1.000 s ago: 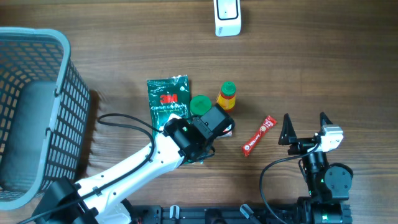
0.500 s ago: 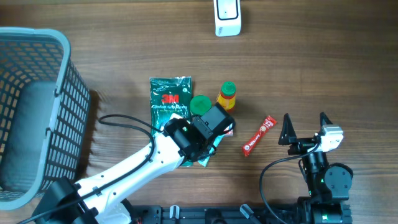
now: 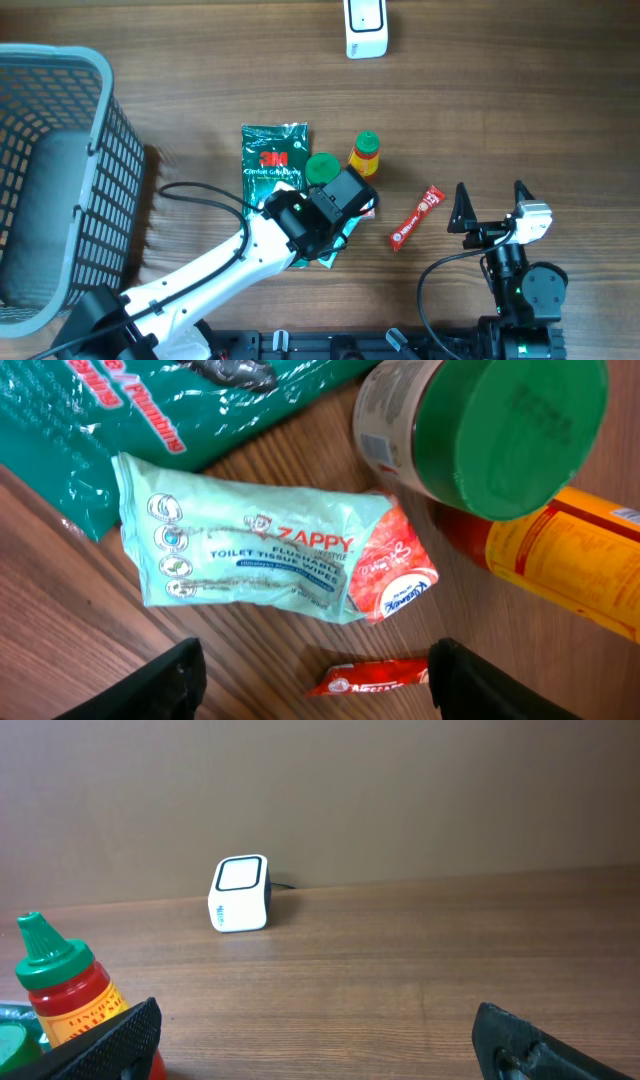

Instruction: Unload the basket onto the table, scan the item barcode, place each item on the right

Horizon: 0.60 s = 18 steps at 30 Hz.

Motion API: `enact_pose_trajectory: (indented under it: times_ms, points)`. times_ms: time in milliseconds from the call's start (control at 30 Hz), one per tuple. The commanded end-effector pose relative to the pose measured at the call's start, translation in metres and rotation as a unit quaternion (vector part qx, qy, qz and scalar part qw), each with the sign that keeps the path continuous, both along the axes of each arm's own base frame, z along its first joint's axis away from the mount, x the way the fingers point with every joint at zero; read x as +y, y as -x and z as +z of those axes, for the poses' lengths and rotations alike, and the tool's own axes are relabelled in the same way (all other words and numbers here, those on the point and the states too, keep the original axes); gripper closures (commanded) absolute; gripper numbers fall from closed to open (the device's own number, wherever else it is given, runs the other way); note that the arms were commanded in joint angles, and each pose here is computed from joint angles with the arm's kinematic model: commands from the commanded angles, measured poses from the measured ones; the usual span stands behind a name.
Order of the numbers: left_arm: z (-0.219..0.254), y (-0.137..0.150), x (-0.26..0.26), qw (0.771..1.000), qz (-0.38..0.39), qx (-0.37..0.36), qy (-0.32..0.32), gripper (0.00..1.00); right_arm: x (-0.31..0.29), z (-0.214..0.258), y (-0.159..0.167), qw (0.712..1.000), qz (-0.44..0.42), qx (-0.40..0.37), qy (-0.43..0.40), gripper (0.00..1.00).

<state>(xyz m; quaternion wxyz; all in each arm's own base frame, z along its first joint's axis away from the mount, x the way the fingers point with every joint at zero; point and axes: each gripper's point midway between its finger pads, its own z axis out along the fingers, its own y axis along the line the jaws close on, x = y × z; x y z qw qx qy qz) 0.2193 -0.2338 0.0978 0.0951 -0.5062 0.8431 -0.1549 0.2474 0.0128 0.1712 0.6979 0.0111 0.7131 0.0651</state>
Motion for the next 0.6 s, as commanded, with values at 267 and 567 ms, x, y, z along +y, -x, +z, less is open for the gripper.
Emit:
enact_pose_trajectory:
  times_ms: [267,567]
  points:
    - [0.049,-0.014,0.092,0.986,-0.007,-0.092,-0.136,0.08,-0.001,0.000,0.000,1.000,-0.003,-0.001,0.005,0.00]
    - [0.071,0.012,0.162,0.969,0.026,-0.083,-0.229,0.00,-0.001,0.000,0.000,1.000,-0.003,-0.001,0.005,0.00]
